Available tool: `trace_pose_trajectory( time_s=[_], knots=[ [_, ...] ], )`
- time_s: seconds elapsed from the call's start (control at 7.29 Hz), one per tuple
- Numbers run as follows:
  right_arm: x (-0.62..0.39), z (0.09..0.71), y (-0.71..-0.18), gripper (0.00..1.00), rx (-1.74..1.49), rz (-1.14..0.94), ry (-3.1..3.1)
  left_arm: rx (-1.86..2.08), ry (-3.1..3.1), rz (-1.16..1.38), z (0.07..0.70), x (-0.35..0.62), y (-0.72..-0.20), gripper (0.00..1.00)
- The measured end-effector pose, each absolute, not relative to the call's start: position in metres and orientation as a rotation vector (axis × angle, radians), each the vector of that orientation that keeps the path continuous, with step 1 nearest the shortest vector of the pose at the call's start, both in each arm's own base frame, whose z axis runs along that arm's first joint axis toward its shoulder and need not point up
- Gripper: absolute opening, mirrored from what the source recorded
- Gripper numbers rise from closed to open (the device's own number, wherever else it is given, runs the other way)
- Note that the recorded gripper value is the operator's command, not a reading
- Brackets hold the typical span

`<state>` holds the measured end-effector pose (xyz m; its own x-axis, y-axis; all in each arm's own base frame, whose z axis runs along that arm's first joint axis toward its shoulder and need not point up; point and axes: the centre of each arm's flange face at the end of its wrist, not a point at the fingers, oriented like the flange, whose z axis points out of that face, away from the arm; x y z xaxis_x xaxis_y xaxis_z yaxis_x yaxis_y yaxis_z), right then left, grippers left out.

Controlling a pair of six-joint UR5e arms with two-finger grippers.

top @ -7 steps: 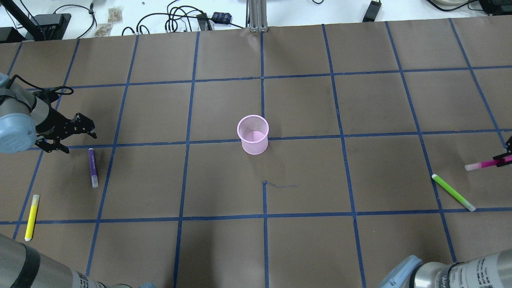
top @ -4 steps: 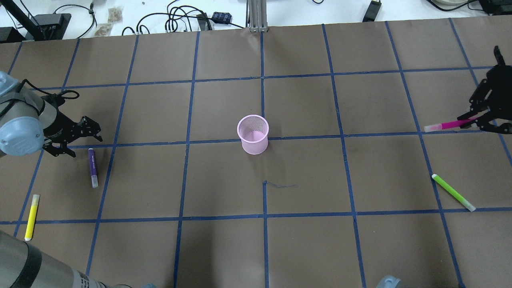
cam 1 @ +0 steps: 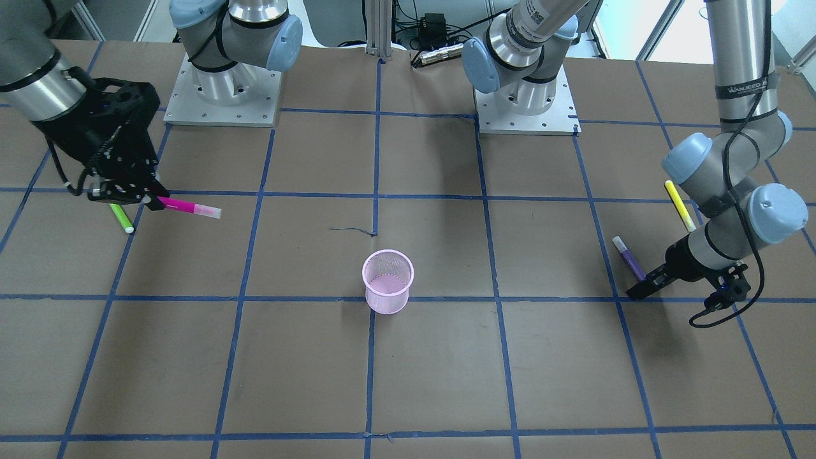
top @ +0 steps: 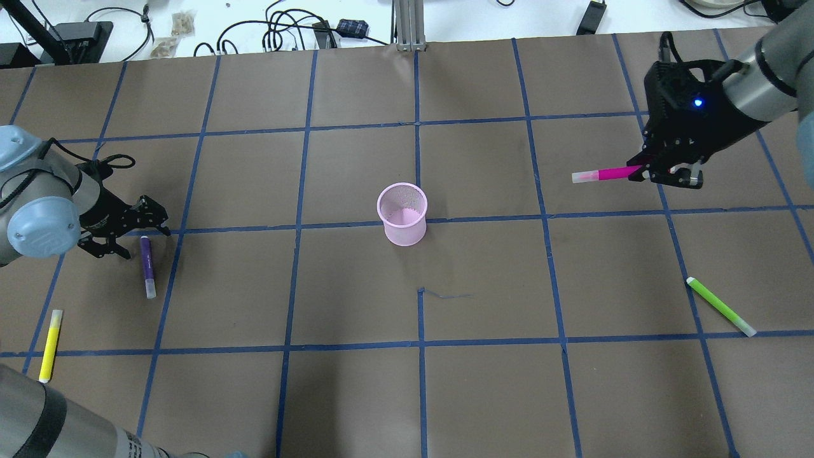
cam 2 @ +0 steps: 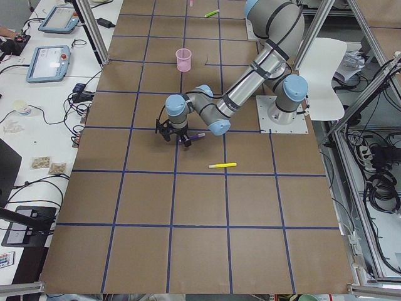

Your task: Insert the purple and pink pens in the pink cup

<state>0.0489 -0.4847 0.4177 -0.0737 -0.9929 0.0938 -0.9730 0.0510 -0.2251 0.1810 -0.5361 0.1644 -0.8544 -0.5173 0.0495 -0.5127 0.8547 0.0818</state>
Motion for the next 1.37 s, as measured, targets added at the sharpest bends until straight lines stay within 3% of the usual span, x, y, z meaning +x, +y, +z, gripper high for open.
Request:
trace_pose_trajectory(
  time_s=[0.27, 0.82, 1.37],
  knots=[
    [0.142, 0.427, -0.482, 0.00, -2.066, -0.348, 2.315, 0.819, -2.961, -0.095, 0.165, 0.182, -0.538, 0.03],
    [0.302, 0.387, -0.481, 0.00, -2.120, -0.280, 2.594, 0.805, -2.945, -0.063, 0.174, 0.181, -0.541, 0.00],
    [0.378, 0.341, -0.481, 0.00, -2.337, -0.119, 2.652, 0.709, -2.980, 0.101, 0.245, 0.156, -0.576, 0.00]
  ],
)
